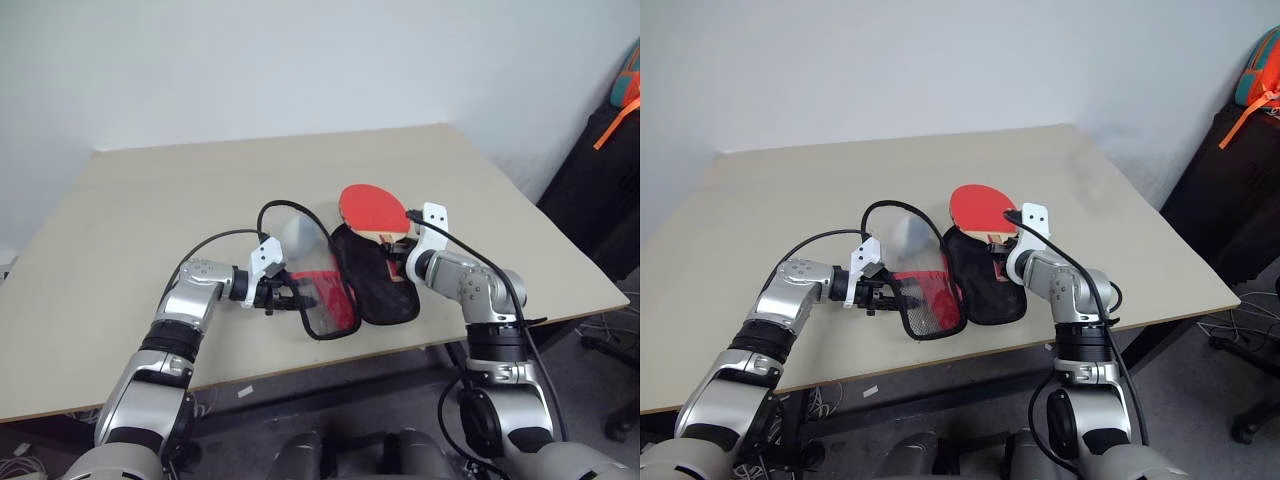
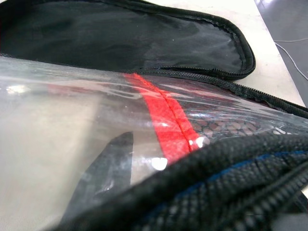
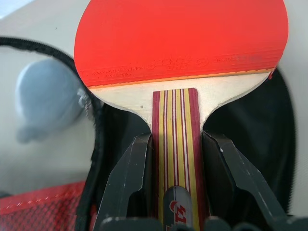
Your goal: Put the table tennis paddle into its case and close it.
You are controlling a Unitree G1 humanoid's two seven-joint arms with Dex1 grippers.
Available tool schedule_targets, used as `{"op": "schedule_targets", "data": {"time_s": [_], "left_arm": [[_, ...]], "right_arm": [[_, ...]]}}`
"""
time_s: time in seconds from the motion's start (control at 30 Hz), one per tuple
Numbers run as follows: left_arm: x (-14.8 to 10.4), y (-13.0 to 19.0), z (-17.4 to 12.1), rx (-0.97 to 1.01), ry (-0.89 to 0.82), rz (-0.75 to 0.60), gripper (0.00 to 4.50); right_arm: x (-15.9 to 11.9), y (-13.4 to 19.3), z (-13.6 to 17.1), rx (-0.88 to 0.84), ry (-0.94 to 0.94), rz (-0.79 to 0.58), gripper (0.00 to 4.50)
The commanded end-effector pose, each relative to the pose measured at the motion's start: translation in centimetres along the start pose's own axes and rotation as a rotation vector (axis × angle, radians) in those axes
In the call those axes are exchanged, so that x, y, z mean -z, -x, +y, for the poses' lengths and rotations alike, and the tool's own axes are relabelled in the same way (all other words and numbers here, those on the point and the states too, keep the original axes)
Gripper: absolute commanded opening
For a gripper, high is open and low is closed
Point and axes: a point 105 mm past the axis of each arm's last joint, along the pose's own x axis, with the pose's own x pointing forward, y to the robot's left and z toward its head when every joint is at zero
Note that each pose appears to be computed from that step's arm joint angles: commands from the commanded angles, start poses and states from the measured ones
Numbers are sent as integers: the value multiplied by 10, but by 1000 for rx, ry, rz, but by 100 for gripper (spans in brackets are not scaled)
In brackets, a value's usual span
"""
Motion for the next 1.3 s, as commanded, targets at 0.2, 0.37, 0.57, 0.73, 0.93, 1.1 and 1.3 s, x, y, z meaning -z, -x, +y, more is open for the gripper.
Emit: {"op": "schedule_targets", "data": {"time_s": [0.2, 0.37, 0.57, 0.73, 0.93, 1.1, 1.3], "left_arm": [[-16, 0, 6, -5, -63, -14, 277], [-16, -3, 6, -1, -61, -15, 277], [-19, -5, 8, -10, -71, -17, 277], [-20, -4, 11, -21, -74, -21, 277], [-23, -5, 12, -28, -78, -29, 277], [-23, -5, 12, -32, -79, -27, 277], [-23, -6, 12, -36, -79, -31, 277]], "right_arm": [[17, 11, 8, -3, 18, 2, 117], [12, 15, 7, -2, 40, -24, 117], [15, 24, -3, 27, 43, -18, 117], [26, 23, -5, 33, 40, 6, 117], [36, 14, -10, 52, 40, 39, 117], [36, 11, -1, 23, 39, 40, 117], [39, 12, 6, 2, 51, 56, 117]]}}
